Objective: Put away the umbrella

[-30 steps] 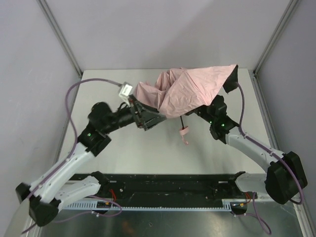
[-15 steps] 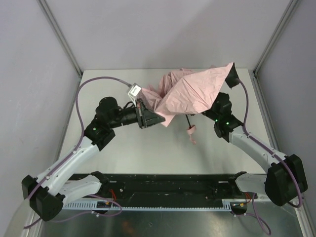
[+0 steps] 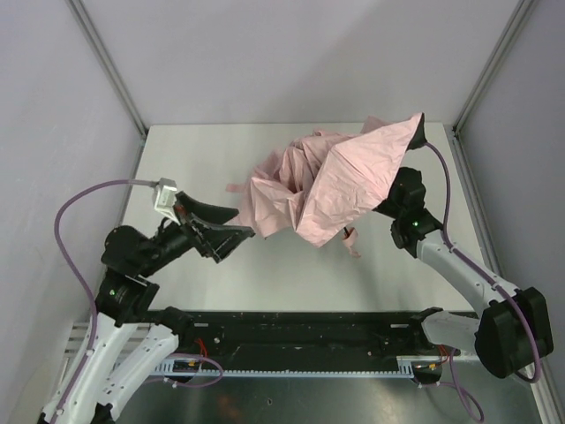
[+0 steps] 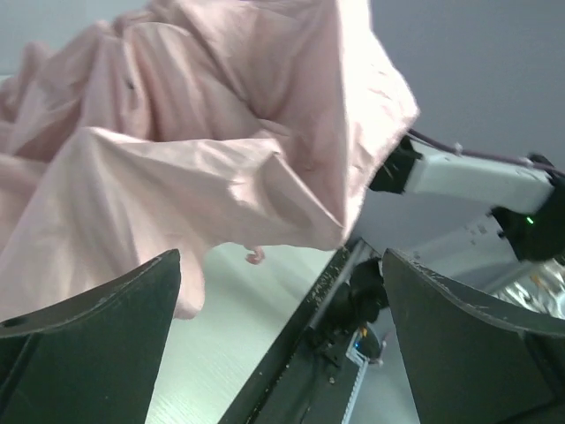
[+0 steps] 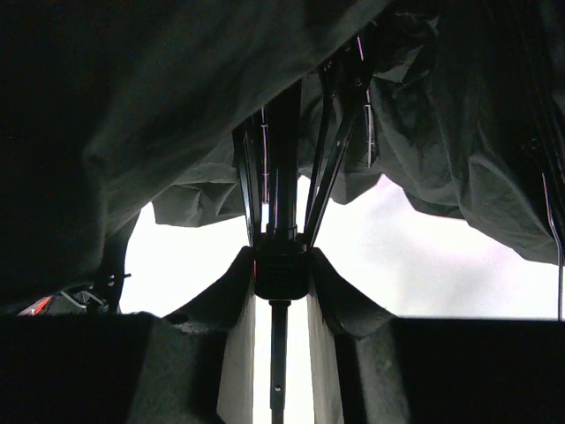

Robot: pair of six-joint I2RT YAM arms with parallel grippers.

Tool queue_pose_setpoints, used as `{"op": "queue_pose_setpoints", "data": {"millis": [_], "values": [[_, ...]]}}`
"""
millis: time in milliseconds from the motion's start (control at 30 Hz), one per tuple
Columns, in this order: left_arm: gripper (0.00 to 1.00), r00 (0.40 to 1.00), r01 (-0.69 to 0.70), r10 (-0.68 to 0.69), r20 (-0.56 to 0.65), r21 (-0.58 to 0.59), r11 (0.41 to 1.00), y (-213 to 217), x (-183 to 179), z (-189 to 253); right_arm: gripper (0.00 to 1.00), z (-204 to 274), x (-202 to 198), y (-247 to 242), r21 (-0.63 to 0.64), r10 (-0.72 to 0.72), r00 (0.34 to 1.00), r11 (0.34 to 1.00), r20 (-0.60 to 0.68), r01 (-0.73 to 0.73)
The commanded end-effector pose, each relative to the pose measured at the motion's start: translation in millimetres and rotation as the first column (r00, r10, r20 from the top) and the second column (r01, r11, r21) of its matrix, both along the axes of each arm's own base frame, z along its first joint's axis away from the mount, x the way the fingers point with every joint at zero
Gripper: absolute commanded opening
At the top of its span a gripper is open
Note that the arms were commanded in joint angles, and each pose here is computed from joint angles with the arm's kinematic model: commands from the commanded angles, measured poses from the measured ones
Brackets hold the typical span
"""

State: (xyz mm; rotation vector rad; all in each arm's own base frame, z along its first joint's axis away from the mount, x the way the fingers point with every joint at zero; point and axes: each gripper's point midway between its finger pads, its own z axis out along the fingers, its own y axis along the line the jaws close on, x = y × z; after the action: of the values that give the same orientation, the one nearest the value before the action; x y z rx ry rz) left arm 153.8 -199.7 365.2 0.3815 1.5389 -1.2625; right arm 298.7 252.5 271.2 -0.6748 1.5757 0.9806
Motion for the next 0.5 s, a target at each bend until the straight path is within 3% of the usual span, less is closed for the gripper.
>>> {"op": "queue_pose_setpoints", "data": {"millis": [0, 367, 467], "values": [[0.99, 0.952, -0.238, 0.239, -0.191, 0.027, 0.971, 21, 39, -30, 0.00, 46, -11, 3, 0.064, 0.035, 0.986, 0.997, 0.161, -0.046], [0.99, 0.937, -0.286, 0.300, -0.179, 0.101, 0.953, 12, 86, -19, 0.00, 38, -30, 28, 0.027, 0.123, 0.976, 0.991, 0.180, -0.130], [0.88, 0.968, -0.186, 0.193, -0.161, 0.057, 0.981, -9, 91, -6, 0.00, 35, -38, 34, 0.014, 0.158, 0.970, 0.986, 0.183, -0.164]]}}
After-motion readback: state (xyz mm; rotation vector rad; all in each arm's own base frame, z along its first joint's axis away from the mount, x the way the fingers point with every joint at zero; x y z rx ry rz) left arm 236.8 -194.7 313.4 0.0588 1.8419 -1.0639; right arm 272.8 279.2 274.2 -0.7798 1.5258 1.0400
